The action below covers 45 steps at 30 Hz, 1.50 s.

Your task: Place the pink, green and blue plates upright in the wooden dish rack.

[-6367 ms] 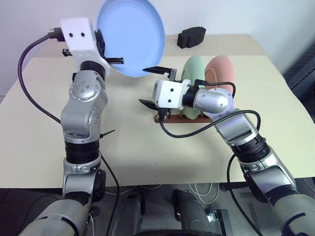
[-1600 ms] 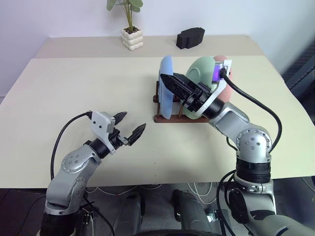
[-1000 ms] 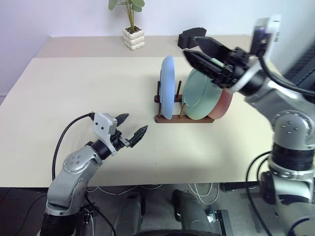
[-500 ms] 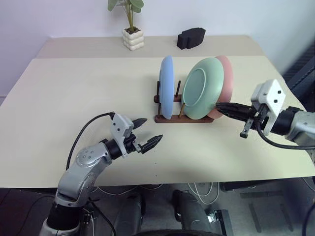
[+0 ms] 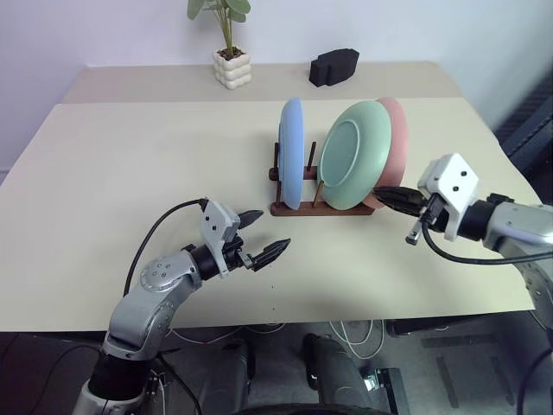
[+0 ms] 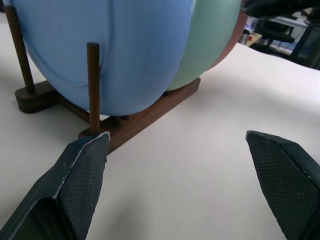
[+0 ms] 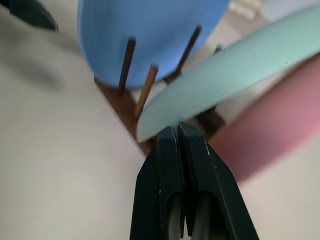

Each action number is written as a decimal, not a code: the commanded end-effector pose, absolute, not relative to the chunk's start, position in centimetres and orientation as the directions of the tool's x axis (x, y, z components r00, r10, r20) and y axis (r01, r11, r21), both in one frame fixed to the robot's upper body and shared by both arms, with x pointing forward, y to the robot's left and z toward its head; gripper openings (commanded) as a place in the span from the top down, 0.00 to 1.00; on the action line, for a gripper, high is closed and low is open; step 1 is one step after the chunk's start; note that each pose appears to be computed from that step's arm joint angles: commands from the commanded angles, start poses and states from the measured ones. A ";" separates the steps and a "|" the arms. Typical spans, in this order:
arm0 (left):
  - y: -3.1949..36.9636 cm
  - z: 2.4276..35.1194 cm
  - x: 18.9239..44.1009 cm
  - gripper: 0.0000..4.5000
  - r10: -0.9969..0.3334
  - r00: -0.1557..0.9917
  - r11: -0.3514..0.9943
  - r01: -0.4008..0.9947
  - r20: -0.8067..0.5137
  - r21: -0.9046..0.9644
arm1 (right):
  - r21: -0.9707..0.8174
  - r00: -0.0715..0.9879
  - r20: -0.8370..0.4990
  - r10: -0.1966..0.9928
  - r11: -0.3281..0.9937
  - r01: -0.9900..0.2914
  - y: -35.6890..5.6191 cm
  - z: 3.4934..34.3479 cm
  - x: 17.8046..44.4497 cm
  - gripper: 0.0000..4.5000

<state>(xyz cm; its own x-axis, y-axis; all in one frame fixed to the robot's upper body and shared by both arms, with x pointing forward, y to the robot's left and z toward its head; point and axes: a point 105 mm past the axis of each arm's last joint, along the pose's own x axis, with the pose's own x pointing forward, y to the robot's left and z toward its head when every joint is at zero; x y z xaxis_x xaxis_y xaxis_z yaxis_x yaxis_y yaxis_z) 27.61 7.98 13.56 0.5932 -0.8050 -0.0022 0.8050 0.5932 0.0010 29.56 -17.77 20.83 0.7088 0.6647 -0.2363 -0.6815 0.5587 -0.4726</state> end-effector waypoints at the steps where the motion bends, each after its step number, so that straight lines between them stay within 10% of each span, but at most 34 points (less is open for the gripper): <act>1: 8.2 14.9 27.2 0.00 -0.796 0.605 0.606 0.795 0.032 0.023 | -0.509 0.698 -0.195 0.689 0.537 -0.673 -17.0 21.9 29.9 0.99; 18: 8.7 14.2 27.2 0.00 -0.782 0.623 0.624 0.782 0.021 0.012 | -0.542 0.679 -0.121 0.724 0.525 -0.657 -16.5 23.7 29.8 0.99; 23: 8.6 14.5 27.3 0.00 -0.771 0.636 0.636 0.771 0.031 0.024 | -0.504 0.640 0.119 0.759 0.602 -0.620 -18.0 29.2 28.7 0.99; 29: 10.4 15.0 29.4 0.00 -0.664 0.744 0.748 0.660 0.072 0.074 | -0.388 0.779 0.412 0.473 0.864 -0.319 -25.2 33.1 31.1 0.99; 34: 13.4 14.7 31.9 0.00 -0.493 0.865 0.868 0.482 0.092 0.115 | -0.264 0.894 0.376 0.243 0.953 -0.148 -30.8 28.3 33.3 0.99; 45: 18.4 12.1 31.0 0.00 -0.383 0.923 0.920 0.378 0.032 0.101 | -0.146 0.985 0.073 0.158 0.978 -0.146 -31.1 12.6 33.9 0.99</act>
